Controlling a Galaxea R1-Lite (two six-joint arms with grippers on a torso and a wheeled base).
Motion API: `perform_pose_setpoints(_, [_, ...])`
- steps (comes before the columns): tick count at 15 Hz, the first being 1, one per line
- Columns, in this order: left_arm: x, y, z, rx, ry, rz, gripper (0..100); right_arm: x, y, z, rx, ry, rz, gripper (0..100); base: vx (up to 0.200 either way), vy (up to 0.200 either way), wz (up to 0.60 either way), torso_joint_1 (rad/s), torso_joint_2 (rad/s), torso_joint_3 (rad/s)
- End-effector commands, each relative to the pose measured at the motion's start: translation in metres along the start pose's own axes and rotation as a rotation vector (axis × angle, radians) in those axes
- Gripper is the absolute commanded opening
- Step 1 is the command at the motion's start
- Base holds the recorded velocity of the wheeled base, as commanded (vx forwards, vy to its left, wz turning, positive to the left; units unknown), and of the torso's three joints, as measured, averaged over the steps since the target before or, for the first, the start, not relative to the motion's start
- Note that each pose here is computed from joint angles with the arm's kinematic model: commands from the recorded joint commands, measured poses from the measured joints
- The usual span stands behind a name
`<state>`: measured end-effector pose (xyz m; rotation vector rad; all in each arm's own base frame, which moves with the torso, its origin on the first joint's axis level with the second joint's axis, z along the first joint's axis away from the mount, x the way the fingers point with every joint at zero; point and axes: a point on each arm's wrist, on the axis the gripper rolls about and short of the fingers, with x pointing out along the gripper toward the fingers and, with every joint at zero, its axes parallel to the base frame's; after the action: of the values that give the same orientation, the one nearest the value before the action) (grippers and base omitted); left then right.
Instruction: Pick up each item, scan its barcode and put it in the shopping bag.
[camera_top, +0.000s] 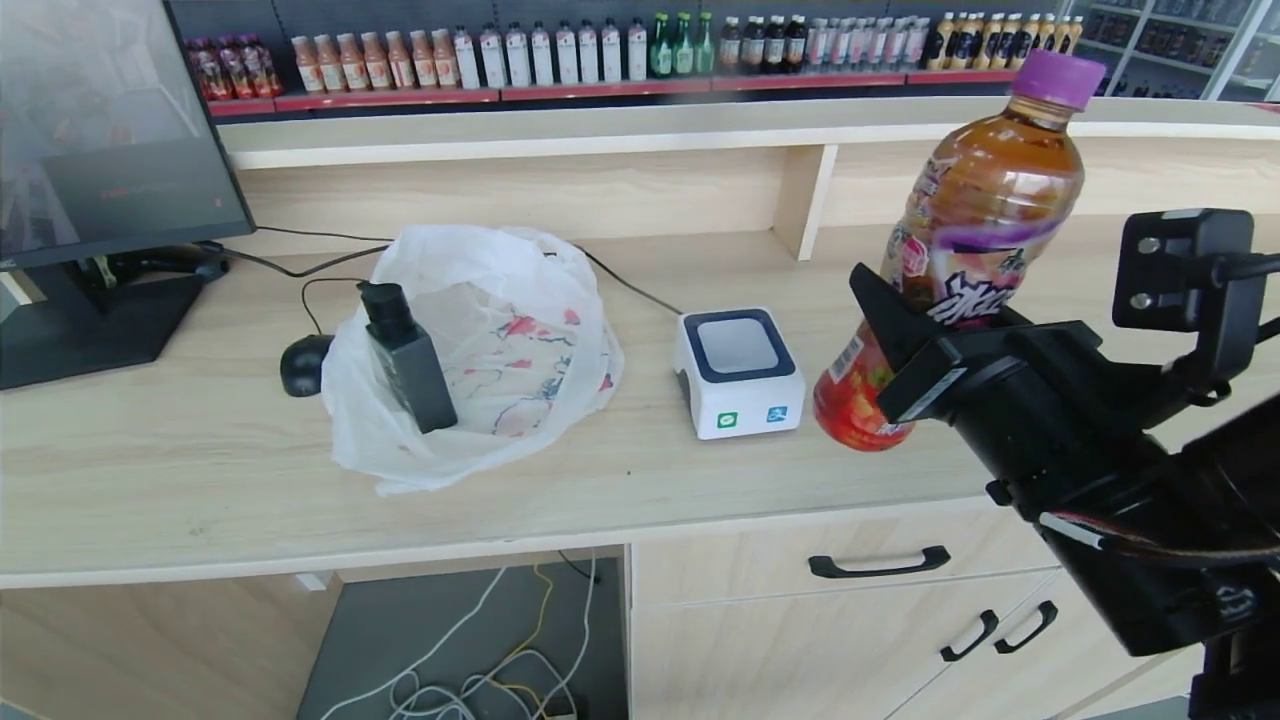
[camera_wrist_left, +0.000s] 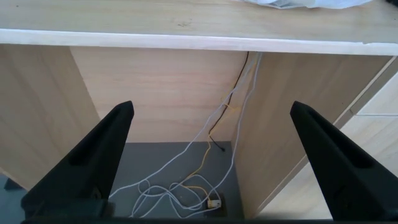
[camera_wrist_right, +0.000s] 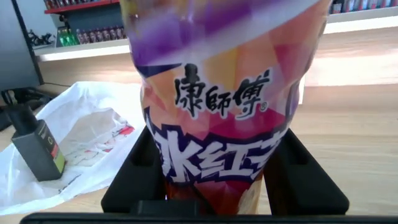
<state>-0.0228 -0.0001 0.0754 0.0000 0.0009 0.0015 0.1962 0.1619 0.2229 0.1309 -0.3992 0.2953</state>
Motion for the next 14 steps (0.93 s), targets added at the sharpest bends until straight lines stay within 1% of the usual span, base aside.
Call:
perform_pose_setpoints(1, [0.000,0.000,0.000,0.000,-0.001,0.000,100,0.000,0.000,0.000,-0.031,-0.004,-0.003,0,0.000,0.000,0.00,0.000,0.00,0.000])
perform_pose_setpoints(5, [0.000,0.000,0.000,0.000,-0.001,0.000,100,0.010,0.004,0.010,-0.135,-0.052,-0.004,0,0.000,0.000,0.00,0.000,0.00,0.000])
perform_pose_setpoints(7, [0.000,0.000,0.000,0.000,-0.001,0.000,100,0.011,0.007,0.006,-0.196,-0.048,0.034,0,0.000,0.000,0.00,0.000,0.00,0.000])
perform_pose_setpoints(8, [0.000,0.000,0.000,0.000,-0.001,0.000,100,0.015,0.006,0.004,-0.231,-0.060,0.075,0,0.000,0.000,0.00,0.000,0.00,0.000])
perform_pose_setpoints(9, [0.000,0.000,0.000,0.000,-0.001,0.000,100,0.015,0.017,0.001,-0.244,-0.060,0.118,0,0.000,0.000,0.00,0.000,0.00,0.000])
perform_pose_setpoints(10, [0.000,0.000,0.000,0.000,-0.001,0.000,100,0.010,0.019,-0.003,-0.301,-0.063,0.192,0,0.000,0.000,0.00,0.000,0.00,0.000])
perform_pose_setpoints(11, [0.000,0.000,0.000,0.000,-0.001,0.000,100,0.012,0.021,-0.001,-0.334,-0.098,0.267,0,0.000,0.000,0.00,0.000,0.00,0.000])
perform_pose_setpoints(13, [0.000,0.000,0.000,0.000,-0.001,0.000,100,0.022,0.029,-0.004,-0.357,-0.147,0.364,0,0.000,0.000,0.00,0.000,0.00,0.000])
perform_pose_setpoints(14, [0.000,0.000,0.000,0.000,-0.001,0.000,100,0.025,0.038,-0.006,-0.348,-0.141,0.438,0,0.000,0.000,0.00,0.000,0.00,0.000])
